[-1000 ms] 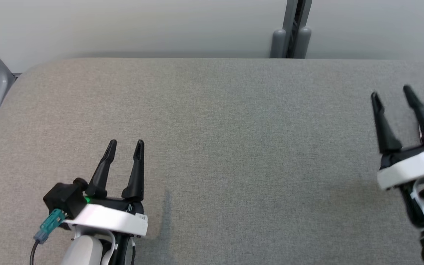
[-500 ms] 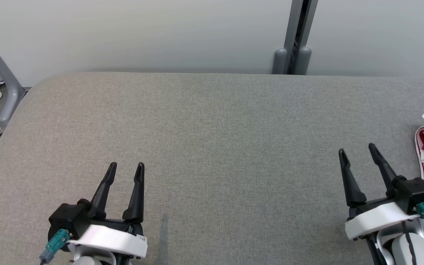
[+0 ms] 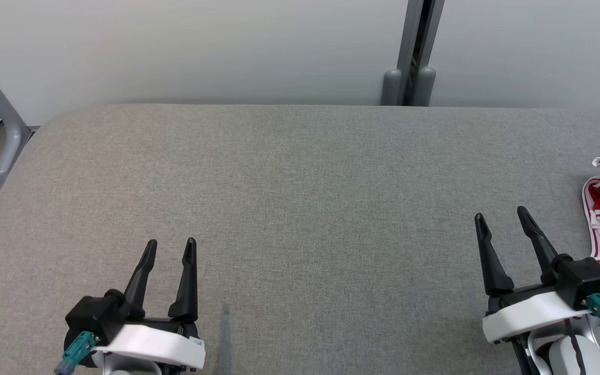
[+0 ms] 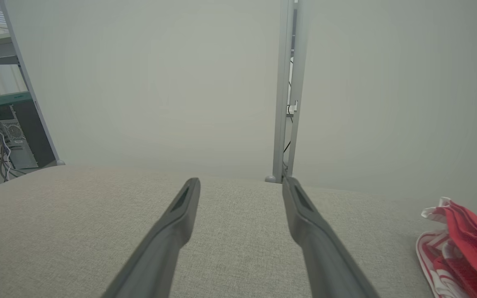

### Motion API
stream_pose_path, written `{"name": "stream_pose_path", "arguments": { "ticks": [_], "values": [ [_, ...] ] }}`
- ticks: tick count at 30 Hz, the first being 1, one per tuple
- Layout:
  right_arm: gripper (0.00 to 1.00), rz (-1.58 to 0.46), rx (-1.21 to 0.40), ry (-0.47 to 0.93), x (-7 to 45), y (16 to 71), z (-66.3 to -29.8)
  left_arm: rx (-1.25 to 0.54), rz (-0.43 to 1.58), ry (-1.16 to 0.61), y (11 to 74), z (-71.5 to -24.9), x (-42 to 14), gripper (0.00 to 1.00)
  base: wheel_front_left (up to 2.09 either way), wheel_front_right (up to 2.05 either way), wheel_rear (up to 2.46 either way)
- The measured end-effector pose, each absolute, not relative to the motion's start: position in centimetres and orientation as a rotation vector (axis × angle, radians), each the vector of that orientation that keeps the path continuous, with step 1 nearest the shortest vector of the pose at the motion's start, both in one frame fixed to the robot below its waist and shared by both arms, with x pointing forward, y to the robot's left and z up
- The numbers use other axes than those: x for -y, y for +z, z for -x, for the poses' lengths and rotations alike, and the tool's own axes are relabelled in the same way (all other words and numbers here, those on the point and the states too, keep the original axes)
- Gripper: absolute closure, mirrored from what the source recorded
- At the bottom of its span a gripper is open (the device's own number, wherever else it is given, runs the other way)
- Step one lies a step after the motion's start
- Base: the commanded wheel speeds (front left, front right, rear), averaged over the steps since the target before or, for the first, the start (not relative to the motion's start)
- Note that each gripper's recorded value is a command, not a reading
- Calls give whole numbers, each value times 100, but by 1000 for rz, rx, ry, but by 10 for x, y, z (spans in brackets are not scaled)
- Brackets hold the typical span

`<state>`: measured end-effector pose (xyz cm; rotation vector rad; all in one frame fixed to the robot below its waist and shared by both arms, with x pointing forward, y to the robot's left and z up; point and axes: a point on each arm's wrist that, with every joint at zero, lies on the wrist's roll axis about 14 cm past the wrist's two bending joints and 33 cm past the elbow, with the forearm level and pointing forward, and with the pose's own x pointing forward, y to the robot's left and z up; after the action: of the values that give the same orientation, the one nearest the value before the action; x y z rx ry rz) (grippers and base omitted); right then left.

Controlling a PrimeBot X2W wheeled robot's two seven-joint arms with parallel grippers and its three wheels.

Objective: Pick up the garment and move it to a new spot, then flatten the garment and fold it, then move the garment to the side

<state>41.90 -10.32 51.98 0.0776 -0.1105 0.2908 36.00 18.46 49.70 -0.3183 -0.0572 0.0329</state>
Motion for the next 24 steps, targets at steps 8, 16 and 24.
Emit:
{"name": "stream_pose_path", "arguments": {
  "ticks": [8, 16, 24],
  "values": [
    [0, -83, 108, 289, 103, 519, -420, 43, 348, 13, 492, -360, -180, 0, 0, 0, 0],
    [0, -94, 95, 284, 104, 513, -422, 30, 392, -11, 488, -364, -175, 0, 0, 0, 0],
    [0, -95, 98, 282, 104, 514, -422, 41, 390, -3, 491, -364, -179, 0, 0, 0, 0]
  ]
}}
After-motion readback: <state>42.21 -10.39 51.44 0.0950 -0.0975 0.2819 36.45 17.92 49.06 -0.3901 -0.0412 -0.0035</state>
